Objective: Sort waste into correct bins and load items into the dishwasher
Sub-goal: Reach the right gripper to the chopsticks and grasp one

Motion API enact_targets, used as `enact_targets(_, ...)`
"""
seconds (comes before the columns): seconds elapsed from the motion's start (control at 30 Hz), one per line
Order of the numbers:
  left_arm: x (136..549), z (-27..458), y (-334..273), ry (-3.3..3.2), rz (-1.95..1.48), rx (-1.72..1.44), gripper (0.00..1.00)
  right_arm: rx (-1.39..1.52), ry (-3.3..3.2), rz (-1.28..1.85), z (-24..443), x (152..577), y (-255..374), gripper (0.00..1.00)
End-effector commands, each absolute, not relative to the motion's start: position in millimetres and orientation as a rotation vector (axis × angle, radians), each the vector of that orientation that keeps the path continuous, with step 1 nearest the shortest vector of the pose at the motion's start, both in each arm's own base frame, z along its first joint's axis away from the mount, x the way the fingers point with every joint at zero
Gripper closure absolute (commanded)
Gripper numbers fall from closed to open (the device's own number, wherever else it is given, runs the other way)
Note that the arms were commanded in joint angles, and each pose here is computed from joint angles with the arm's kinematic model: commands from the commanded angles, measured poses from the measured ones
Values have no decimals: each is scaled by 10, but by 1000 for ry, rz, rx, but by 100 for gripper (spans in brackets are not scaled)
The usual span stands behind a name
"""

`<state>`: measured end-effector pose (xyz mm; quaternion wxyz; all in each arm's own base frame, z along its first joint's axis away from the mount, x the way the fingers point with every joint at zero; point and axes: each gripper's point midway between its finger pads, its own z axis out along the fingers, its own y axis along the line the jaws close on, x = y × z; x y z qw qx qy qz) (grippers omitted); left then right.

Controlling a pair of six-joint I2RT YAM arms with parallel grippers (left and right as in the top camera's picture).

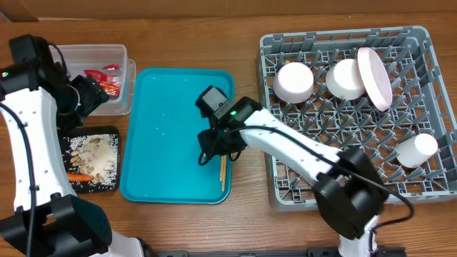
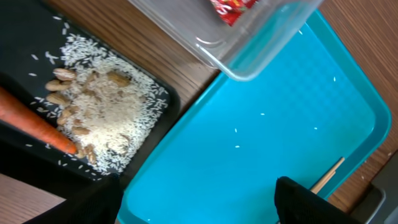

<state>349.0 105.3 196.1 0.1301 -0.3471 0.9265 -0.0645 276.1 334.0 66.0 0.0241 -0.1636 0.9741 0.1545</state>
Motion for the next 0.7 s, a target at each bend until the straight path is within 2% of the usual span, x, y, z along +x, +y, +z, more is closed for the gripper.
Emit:
enact_targets(0.0,3511,1975,1043,2704,-178,-964,20,-369,3087,404,390,2789,3304,38)
enact_targets(0.23,3504,1973,1042,2707,-177,-965,19,-324,3167,310,5,2752,3238,39)
enact_targets(0.37,3504,1973,1040,2707,-178,-965,19,-319,3168,308,1,2752,3237,51)
enact_targets(0.47,3499,1971,1040,2709,-177,-965,19,-311,3167,309,2,2756,3239,75)
enact_targets(0.67,3495,1970,1038,2711,-177,-966,18,-225,3147,266,-17,2827,3212,84)
